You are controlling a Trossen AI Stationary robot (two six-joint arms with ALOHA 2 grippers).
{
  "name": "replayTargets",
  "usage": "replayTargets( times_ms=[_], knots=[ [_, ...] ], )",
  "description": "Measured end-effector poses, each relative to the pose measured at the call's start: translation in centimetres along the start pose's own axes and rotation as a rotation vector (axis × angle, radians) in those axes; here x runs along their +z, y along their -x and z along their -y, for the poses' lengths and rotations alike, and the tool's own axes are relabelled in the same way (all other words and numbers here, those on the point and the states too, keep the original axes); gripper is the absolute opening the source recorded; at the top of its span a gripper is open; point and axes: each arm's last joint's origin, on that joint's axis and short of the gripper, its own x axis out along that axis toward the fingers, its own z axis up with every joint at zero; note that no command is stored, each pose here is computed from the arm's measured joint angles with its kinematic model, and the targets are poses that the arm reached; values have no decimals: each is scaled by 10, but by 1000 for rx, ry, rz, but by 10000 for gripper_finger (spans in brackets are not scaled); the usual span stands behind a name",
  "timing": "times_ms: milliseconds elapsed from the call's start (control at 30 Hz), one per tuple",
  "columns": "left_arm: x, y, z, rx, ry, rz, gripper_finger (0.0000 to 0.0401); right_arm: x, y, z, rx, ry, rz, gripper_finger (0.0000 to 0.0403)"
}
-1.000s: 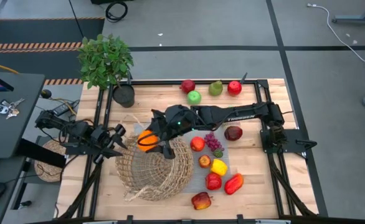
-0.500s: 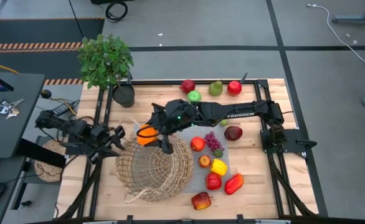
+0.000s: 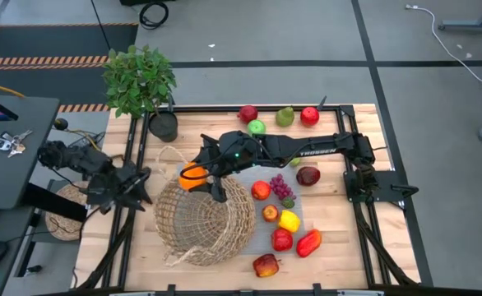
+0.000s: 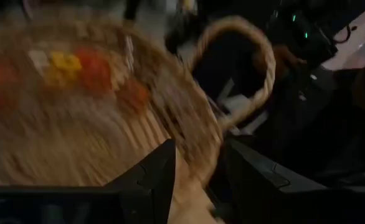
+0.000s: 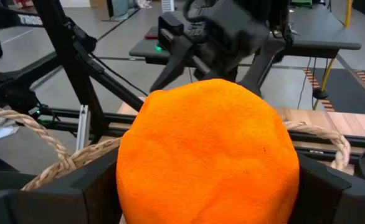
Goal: Build produce basket
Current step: Put the orange into the brown basket
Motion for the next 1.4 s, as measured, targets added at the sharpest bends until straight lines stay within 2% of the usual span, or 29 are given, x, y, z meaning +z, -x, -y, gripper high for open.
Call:
replayTargets(
  times_ms=[167,267,367,467,600,667,900,1100,1333,1400],
  knots=[
    [3,-10,3,-74,183,-188,144,0,0,1,-3,-1,0,337],
    [4,-15,6,-72,266,-298,144,0,0,2,-1,-1,-2,337],
    [4,-16,8,-16,334,-418,144,-1,0,3,11,-3,-10,337],
    [-1,-19,6,129,366,-541,144,-2,0,2,26,-5,-25,337],
    [-7,-31,0,297,332,-612,144,-4,2,2,28,-2,-48,337],
    [-7,-41,-1,344,305,-625,144,-3,5,2,27,-1,-55,337],
    [-11,-72,-13,561,127,-641,144,16,36,-3,25,26,-43,337],
    [-5,-93,-24,671,11,-544,141,19,48,-4,23,18,-67,337],
    [12,-91,-31,873,-110,-383,137,19,54,-4,-24,5,-104,337],
    [15,-92,-33,902,-151,-362,137,19,54,-4,-27,-9,-102,337]
  ],
)
